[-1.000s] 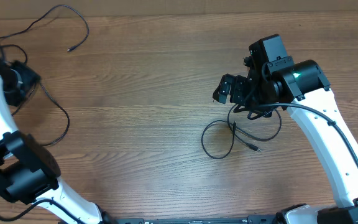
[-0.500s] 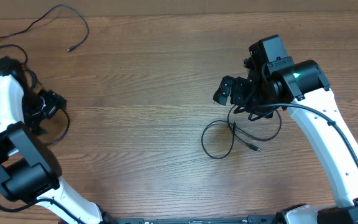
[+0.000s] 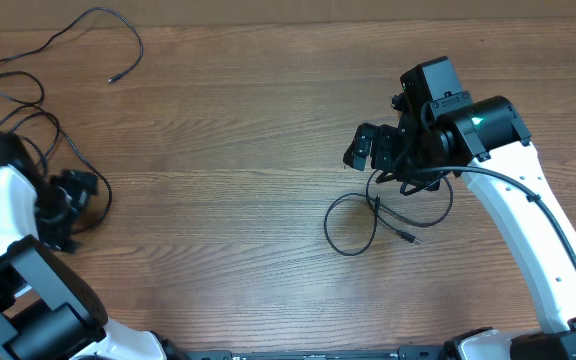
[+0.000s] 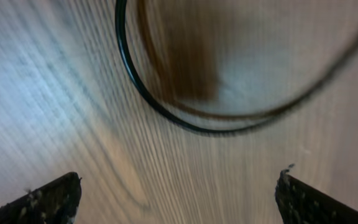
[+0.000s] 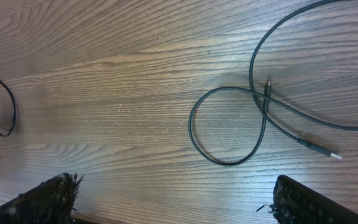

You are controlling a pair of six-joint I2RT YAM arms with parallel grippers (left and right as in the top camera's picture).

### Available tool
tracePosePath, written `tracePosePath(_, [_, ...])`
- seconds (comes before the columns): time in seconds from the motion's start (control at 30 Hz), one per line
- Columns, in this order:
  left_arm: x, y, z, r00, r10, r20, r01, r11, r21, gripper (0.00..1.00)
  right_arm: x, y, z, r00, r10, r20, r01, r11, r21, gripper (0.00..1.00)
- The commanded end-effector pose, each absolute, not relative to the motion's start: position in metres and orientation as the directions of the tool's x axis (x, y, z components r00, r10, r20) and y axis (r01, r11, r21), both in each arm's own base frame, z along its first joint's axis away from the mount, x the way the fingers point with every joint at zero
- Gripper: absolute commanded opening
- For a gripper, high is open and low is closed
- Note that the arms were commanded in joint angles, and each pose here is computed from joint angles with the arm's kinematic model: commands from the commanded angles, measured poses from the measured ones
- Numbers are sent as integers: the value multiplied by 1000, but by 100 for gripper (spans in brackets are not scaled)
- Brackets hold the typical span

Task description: Untangle cables

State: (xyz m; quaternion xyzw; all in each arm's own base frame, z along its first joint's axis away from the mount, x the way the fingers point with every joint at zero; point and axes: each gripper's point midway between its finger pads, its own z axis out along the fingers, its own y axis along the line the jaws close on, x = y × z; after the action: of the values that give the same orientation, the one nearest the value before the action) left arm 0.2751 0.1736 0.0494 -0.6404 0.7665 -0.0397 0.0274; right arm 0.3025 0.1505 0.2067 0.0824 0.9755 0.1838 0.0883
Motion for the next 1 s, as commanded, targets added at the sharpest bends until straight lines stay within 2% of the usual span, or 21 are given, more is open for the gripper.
tracePosePath(0.0, [267, 180, 24, -71, -997, -36, -994, 73, -78, 99, 304, 149, 207, -970, 189, -150, 123, 923, 364, 100])
tracePosePath(0.17, [265, 197, 17, 20, -995, -94, -995, -11, -101, 100, 304, 149, 207, -971, 189, -148, 124, 924, 362, 100])
tracePosePath(0.33, [260, 209, 14, 33, -988, -152, -997, -22, -72, 100, 305, 149, 207, -970, 189, -154, 122, 923, 365, 100])
tracePosePath(0.43, [259, 207, 5, 31, -990, -139, -998, -22, -60, 90, 307, 150, 208, -969, 190, -160, 120, 922, 368, 100])
tracePosePath(0.67, [264, 206, -26, 10, -995, -101, -999, -6, -41, 61, 306, 152, 208, -970, 188, -154, 118, 918, 378, 100])
tracePosePath(0.7, [264, 206, -30, 10, -995, -96, -999, -6, -35, 55, 306, 152, 208, -970, 188, -152, 118, 917, 381, 100])
tracePosePath(0.77, [264, 206, -38, 8, -996, -89, -1000, -6, -28, 35, 305, 152, 208, -971, 187, -151, 118, 917, 380, 100])
tracePosePath(0.8, [267, 208, -40, -5, -995, -99, -999, 9, -36, 22, 305, 152, 208, -971, 187, -150, 119, 918, 379, 100])
tracePosePath(0.87, [274, 213, -39, -32, -992, -119, -997, 40, -60, 7, 305, 152, 208, -971, 187, -149, 119, 918, 379, 100])
tracePosePath(0.9, [280, 217, -36, -44, -990, -132, -996, 55, -75, 4, 305, 152, 208, -971, 187, -150, 119, 918, 379, 100])
tracePosePath(0.97, [290, 224, -29, -60, -986, -156, -992, 76, -101, 4, 305, 152, 208, -971, 187, -150, 119, 918, 379, 100])
